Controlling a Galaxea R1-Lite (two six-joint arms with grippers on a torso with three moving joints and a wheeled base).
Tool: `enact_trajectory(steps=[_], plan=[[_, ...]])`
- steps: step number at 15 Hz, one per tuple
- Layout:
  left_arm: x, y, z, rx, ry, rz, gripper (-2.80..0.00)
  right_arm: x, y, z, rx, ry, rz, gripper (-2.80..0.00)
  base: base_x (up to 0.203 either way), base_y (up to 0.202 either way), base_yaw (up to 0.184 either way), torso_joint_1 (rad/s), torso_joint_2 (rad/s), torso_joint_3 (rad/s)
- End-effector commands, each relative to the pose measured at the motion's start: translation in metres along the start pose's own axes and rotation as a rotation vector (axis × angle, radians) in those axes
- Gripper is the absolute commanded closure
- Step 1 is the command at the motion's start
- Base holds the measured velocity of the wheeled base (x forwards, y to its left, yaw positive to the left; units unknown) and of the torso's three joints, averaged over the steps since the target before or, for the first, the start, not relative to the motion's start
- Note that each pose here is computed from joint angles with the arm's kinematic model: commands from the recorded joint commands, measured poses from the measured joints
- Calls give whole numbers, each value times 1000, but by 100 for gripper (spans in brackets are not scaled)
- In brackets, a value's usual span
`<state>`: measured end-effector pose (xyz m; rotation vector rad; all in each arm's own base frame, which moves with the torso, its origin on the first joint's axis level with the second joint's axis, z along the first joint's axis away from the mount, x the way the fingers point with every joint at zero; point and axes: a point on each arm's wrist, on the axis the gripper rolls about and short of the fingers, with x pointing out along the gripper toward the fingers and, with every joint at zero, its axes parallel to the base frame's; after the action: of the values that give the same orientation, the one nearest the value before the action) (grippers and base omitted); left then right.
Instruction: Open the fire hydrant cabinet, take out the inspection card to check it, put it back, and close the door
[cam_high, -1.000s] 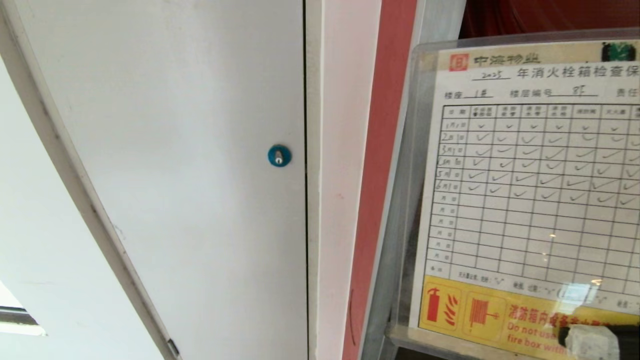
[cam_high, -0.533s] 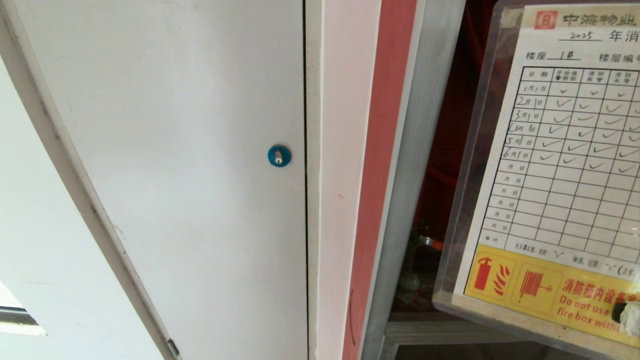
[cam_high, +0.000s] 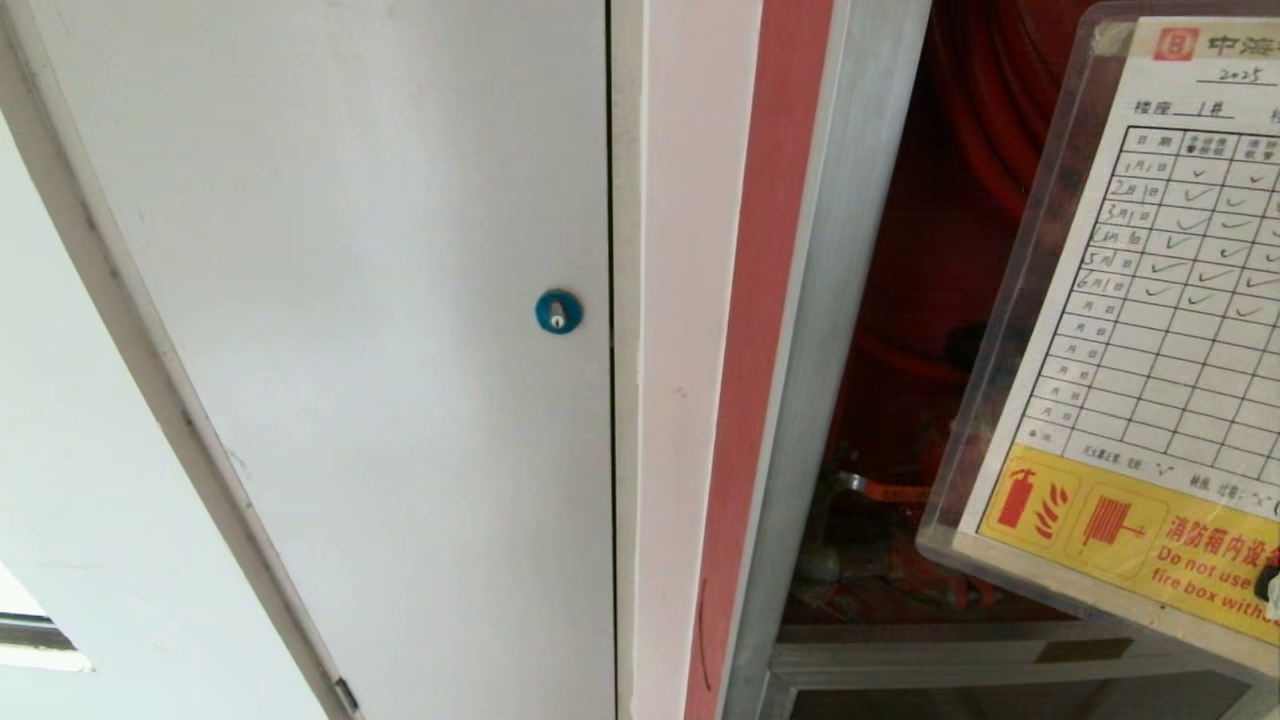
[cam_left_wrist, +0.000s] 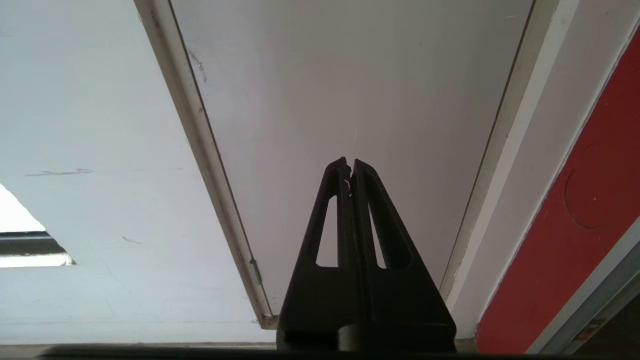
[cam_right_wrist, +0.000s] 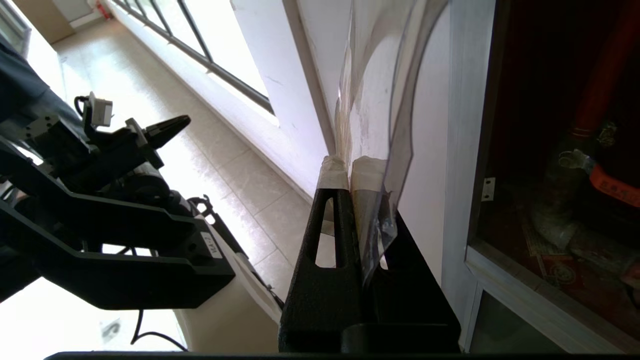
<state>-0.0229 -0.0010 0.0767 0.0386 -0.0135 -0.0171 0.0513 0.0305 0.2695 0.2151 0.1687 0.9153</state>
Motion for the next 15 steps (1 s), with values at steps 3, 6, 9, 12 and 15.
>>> enact_trajectory(steps=[3, 6, 9, 12, 15], plan=[[0, 0, -2, 0, 6, 0, 0, -5, 2, -1, -8, -21, -27, 0, 0, 0, 0, 0, 0, 0], [0, 0, -2, 0, 6, 0, 0, -9, 1, -1, 3, -20, -97, 0, 0, 0, 0, 0, 0, 0], [0, 0, -2, 0, 6, 0, 0, -14, -1, 1, 2, -42, -158, 0, 0, 0, 0, 0, 0, 0], [0, 0, -2, 0, 6, 0, 0, -15, -5, 3, -47, -47, -219, 0, 0, 0, 0, 0, 0, 0], [0, 0, -2, 0, 6, 0, 0, -17, -7, 8, -97, -31, -307, 0, 0, 0, 0, 0, 0, 0]])
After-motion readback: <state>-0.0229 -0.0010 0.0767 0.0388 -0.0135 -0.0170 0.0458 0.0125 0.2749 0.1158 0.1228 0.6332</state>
